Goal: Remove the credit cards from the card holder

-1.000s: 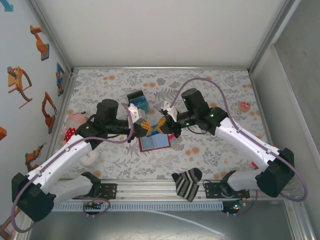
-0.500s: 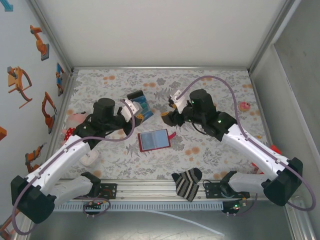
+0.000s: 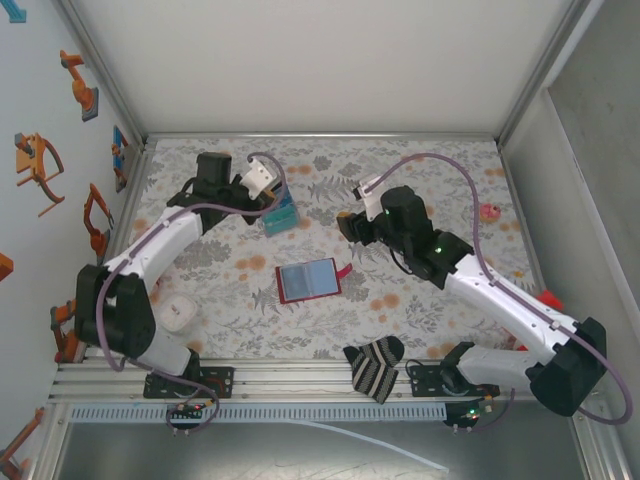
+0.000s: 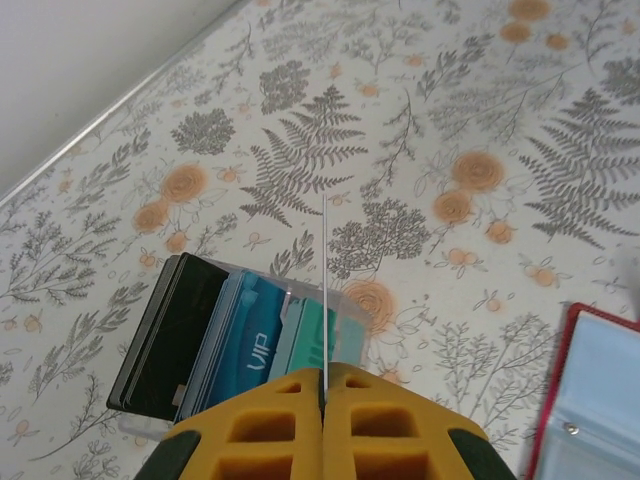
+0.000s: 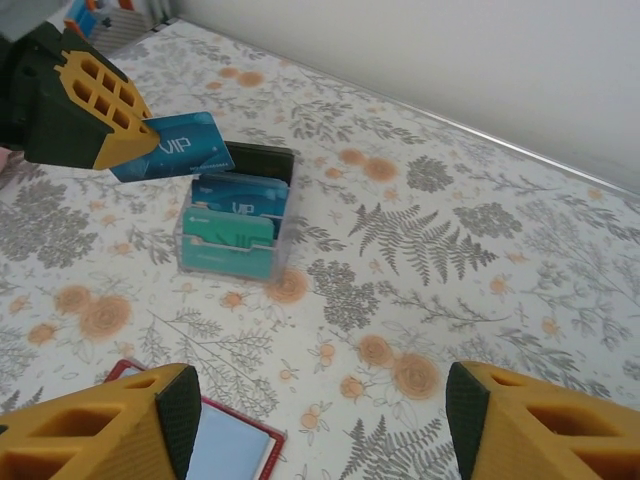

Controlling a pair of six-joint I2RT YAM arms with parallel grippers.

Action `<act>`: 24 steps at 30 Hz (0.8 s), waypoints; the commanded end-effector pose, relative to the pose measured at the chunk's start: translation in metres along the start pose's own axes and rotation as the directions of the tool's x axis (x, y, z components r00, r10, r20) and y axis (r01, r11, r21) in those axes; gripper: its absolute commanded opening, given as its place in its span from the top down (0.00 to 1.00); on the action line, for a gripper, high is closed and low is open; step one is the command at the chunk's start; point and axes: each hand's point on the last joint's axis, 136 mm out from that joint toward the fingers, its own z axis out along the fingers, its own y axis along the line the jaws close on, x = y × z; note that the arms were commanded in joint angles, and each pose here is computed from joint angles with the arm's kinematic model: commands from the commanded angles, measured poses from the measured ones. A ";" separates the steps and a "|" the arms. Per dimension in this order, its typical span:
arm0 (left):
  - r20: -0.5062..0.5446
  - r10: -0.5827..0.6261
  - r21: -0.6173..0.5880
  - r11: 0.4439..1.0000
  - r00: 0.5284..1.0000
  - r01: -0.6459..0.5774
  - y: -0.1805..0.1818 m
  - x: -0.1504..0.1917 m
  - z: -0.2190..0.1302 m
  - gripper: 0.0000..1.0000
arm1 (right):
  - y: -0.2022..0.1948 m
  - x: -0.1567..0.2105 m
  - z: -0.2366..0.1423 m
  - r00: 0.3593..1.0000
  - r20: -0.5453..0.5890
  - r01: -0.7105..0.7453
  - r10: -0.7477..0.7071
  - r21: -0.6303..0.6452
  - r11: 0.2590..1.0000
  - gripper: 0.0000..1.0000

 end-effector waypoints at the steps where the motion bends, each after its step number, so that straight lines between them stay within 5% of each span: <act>1: 0.003 0.056 0.042 0.998 0.998 -0.056 0.007 -0.005 0.009 1.00 | -0.014 -0.011 -0.010 0.997 0.063 -0.049 0.044 0.070 0.996 0.34; 24: -0.077 0.044 0.120 0.992 0.996 -0.034 0.039 0.036 0.066 1.00 | -0.019 -0.001 -0.002 0.996 0.060 -0.078 0.072 0.095 0.992 0.34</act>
